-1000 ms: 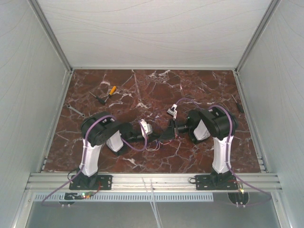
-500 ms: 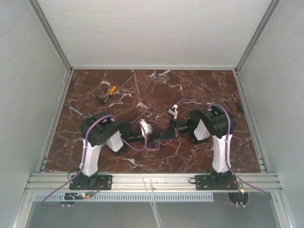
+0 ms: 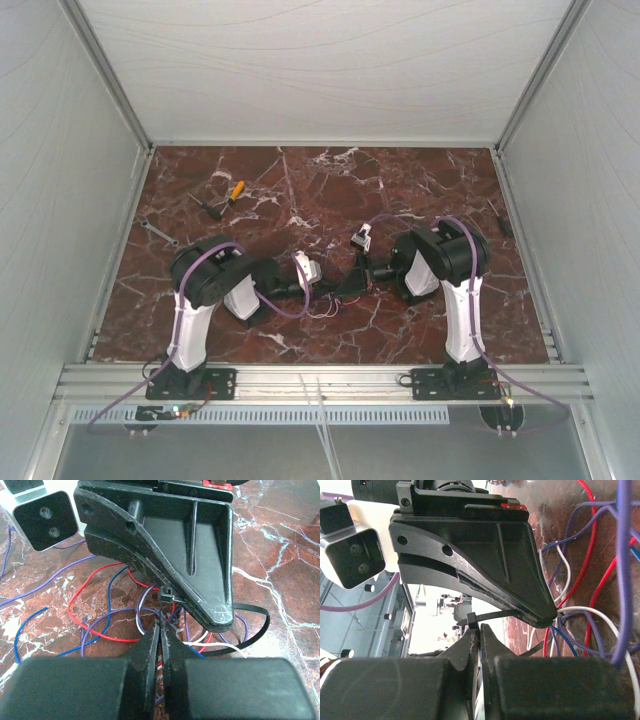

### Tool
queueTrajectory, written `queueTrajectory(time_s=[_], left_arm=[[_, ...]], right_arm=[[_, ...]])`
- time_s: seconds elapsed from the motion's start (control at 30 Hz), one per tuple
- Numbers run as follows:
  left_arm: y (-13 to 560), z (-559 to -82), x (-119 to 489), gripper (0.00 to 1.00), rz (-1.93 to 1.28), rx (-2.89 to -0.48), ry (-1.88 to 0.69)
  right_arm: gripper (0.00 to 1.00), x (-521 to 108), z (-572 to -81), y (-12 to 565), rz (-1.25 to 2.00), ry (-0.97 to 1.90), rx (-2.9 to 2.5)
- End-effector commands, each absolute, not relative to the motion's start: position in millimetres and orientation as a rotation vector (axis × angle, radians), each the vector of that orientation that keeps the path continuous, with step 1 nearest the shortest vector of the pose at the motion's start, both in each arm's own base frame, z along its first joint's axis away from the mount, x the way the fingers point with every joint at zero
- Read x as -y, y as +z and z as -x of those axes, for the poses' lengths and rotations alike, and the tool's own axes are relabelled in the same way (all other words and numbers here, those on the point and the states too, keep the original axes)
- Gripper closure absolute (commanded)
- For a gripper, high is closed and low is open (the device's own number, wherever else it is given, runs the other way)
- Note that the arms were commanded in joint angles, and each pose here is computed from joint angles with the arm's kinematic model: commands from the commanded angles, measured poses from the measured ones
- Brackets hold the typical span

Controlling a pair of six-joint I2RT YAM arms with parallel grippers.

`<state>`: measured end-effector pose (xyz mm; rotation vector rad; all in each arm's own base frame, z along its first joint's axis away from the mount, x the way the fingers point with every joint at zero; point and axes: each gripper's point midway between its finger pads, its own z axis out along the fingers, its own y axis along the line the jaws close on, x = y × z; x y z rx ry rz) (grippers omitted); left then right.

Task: Zip-tie the wires
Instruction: Tie the cable at the center of the board.

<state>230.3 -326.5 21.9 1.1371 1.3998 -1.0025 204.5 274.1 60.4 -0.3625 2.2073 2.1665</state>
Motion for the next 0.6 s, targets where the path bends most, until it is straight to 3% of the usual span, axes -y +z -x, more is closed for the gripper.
queueTrajectory(time_s=[0.0, 0.57], left_arm=[[83.2, -236.6, 338.6, 1.0, -1.113, -1.088, -0.953], [83.3, -237.3, 338.4, 1.0, -1.107, -1.092, -0.947]], right_arm=[[1.0, -278.2, -207.4, 74.1, 0.496, 2.148, -2.085], [1.0, -277.6, -204.7, 63.2, 0.265, 2.224, -2.234]])
